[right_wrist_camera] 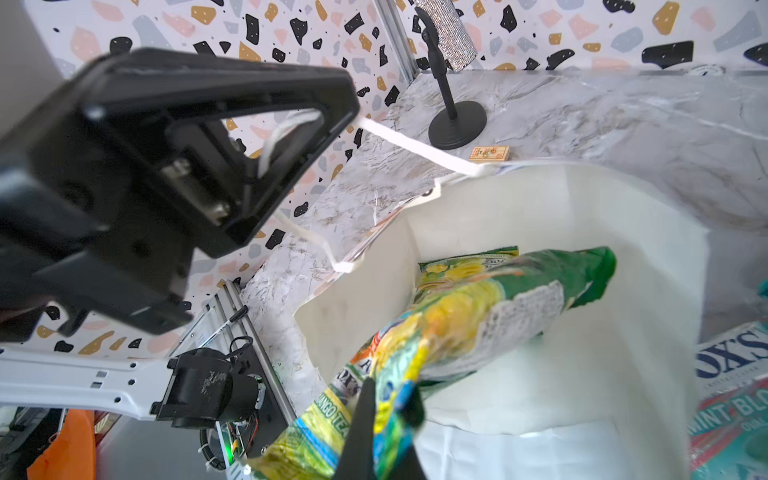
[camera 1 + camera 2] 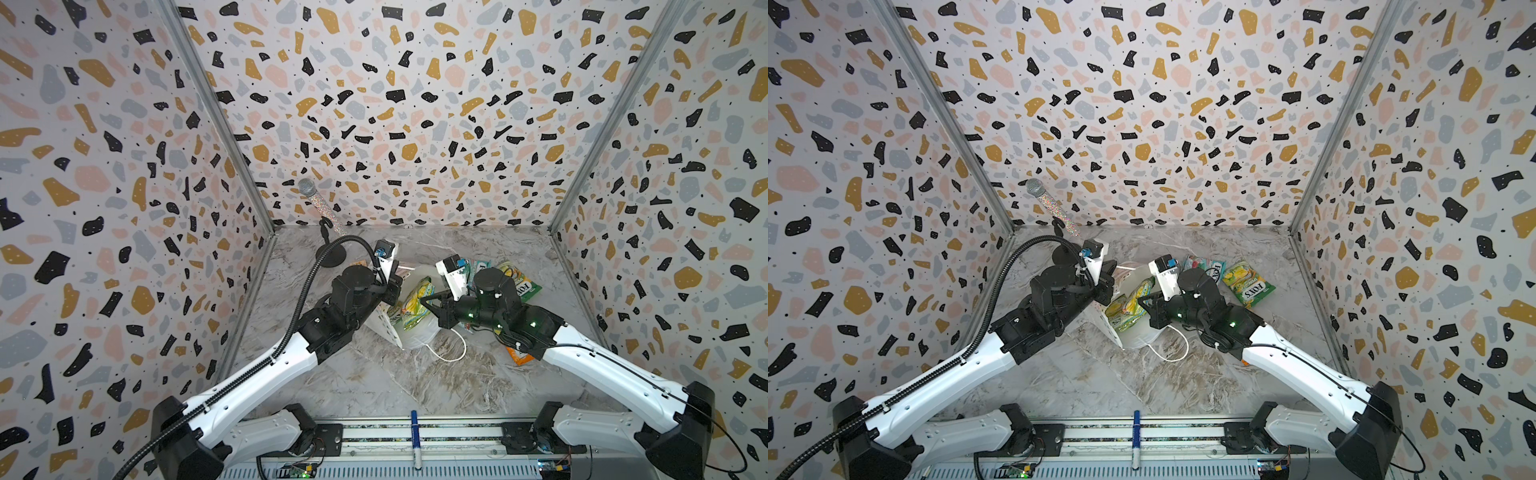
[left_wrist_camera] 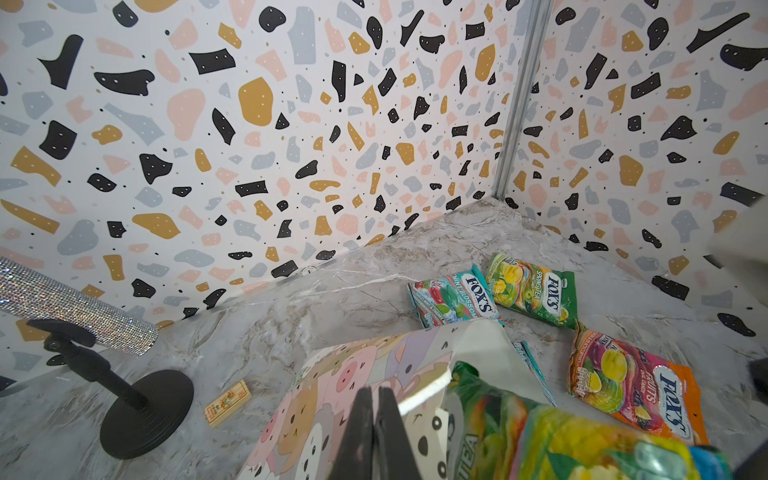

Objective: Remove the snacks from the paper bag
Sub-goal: 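Grasp the green Spring Tea packet with the right gripper and lift it out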

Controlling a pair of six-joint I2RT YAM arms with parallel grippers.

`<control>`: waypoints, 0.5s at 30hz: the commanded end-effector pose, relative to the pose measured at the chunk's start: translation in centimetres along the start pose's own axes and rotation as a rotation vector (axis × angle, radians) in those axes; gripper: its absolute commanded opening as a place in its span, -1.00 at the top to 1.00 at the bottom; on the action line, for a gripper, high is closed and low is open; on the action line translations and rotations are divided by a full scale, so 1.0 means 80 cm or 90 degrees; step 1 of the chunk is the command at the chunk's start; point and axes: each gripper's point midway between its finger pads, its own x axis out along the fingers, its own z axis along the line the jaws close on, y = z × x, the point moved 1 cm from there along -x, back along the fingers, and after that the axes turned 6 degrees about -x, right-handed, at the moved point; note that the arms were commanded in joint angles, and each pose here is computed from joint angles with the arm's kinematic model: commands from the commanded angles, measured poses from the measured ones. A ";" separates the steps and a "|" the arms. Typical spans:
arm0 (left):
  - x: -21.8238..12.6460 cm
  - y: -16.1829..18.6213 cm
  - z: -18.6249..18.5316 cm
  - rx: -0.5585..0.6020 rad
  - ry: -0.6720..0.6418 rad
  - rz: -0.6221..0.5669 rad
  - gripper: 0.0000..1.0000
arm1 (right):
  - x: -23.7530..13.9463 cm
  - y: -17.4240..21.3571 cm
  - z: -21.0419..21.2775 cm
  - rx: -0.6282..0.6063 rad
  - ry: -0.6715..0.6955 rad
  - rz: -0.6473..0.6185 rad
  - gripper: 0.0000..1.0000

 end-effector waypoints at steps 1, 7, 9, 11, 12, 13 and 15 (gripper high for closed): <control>-0.001 -0.012 0.003 -0.011 -0.009 -0.019 1.00 | -0.043 -0.051 0.019 -0.058 0.004 -0.076 1.00; -0.002 -0.013 0.003 -0.011 -0.008 -0.019 1.00 | -0.080 -0.074 0.015 -0.075 0.052 -0.117 1.00; -0.002 -0.013 0.003 -0.011 -0.007 -0.019 1.00 | -0.089 -0.078 0.009 -0.076 0.079 -0.127 1.00; -0.003 -0.014 0.003 -0.012 -0.007 -0.020 1.00 | -0.101 -0.083 0.002 -0.075 0.108 -0.139 1.00; -0.003 -0.014 0.003 -0.011 -0.007 -0.022 1.00 | -0.107 -0.085 -0.002 -0.076 0.121 -0.146 1.00; -0.003 -0.014 0.003 -0.012 -0.008 -0.021 1.00 | -0.112 -0.086 -0.006 -0.080 0.136 -0.153 1.00; -0.004 -0.015 0.002 -0.011 -0.005 -0.022 1.00 | -0.121 -0.087 -0.019 -0.081 0.168 -0.162 1.00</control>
